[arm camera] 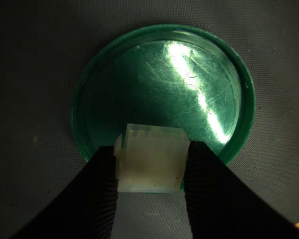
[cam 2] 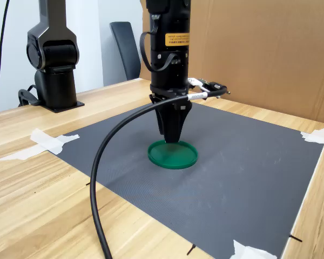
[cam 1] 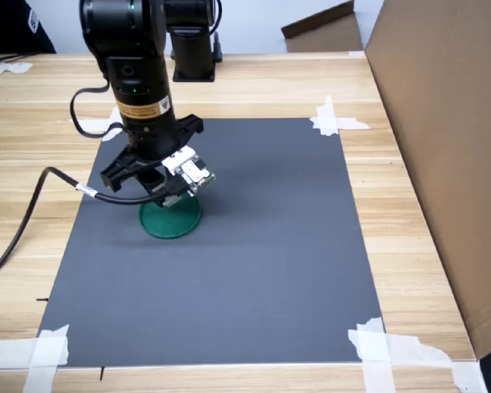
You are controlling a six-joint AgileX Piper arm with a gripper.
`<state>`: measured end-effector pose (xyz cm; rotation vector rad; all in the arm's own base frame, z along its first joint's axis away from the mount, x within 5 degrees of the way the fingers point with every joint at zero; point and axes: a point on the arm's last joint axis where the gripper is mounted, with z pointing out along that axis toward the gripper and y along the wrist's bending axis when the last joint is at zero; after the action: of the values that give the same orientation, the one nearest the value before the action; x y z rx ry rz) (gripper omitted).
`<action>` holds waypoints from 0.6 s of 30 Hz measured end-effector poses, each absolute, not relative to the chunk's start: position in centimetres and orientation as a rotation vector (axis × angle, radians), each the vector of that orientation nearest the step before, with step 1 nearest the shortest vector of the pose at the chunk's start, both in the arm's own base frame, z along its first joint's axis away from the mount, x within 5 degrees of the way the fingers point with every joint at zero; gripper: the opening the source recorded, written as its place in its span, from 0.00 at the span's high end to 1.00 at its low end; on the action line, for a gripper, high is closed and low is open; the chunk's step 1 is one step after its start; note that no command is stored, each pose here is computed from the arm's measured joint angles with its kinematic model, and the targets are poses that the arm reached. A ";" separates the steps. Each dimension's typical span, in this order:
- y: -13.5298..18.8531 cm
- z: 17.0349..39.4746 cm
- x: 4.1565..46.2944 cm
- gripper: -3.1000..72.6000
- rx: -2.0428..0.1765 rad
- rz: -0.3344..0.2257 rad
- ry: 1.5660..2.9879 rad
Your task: Grasp a white terminal and put it in the green lid.
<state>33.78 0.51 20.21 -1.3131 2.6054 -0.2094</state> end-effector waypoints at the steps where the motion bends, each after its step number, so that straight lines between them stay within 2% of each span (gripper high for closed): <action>1: 0.5 20.1 33.8 0.54 -1.311 -0.208 2.608; 9: 0.5 18.8 34.2 0.54 -1.319 -0.208 2.624; 18: 0.4 18.8 34.2 0.52 -1.319 -0.210 2.625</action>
<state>34.23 0.44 18.81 -1.3189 2.6254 -0.2098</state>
